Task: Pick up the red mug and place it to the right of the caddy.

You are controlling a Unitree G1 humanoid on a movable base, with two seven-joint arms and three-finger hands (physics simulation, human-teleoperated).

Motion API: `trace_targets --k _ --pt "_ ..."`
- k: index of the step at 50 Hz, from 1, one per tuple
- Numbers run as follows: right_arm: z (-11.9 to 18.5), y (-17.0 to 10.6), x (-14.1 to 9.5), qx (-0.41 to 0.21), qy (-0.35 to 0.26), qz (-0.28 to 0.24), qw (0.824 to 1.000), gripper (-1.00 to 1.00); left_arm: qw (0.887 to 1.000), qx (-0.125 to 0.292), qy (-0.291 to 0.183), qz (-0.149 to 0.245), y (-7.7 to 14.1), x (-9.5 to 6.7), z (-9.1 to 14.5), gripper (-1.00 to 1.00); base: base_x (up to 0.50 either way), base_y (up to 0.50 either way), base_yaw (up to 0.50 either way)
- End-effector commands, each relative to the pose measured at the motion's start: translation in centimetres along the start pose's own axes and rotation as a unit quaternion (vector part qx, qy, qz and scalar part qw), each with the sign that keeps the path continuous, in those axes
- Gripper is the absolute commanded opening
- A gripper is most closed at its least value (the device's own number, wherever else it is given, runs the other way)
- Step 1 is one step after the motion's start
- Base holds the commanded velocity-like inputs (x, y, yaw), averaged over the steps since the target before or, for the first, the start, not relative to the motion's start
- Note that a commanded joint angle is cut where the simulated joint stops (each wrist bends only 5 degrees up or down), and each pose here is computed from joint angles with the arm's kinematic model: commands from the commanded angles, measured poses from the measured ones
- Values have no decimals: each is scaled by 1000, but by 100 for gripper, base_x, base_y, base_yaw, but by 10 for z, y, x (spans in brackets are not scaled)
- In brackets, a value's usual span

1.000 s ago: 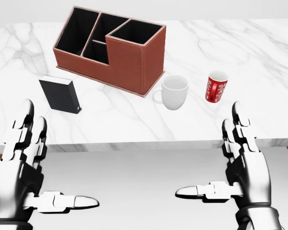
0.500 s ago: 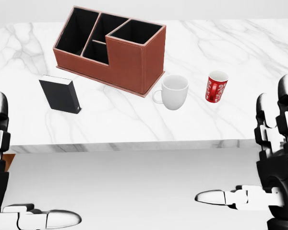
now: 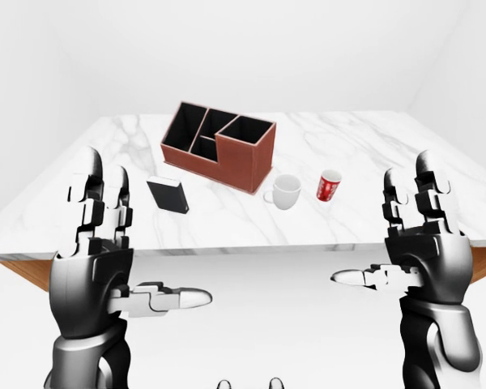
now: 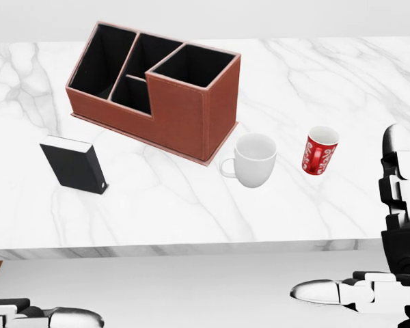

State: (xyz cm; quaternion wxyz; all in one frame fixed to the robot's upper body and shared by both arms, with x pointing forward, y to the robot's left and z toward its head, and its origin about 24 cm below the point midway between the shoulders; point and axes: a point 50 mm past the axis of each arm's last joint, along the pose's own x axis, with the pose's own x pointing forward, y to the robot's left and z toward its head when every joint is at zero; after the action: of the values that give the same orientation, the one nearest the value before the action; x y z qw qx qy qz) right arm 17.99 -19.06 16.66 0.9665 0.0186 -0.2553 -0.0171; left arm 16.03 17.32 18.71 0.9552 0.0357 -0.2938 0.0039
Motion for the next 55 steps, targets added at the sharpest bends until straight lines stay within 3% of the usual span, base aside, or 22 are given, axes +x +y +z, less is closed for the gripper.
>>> trace_targets --k 1,55 --pt "-2 -1 -1 3 5 2 1000 100 1000 3 -7 1 1 -1 4 100 50 0 0" --pt "-1 -1 0 -1 1 -8 1000 100 1000 7 -27 2 3 -3 15 100 49 0 0"
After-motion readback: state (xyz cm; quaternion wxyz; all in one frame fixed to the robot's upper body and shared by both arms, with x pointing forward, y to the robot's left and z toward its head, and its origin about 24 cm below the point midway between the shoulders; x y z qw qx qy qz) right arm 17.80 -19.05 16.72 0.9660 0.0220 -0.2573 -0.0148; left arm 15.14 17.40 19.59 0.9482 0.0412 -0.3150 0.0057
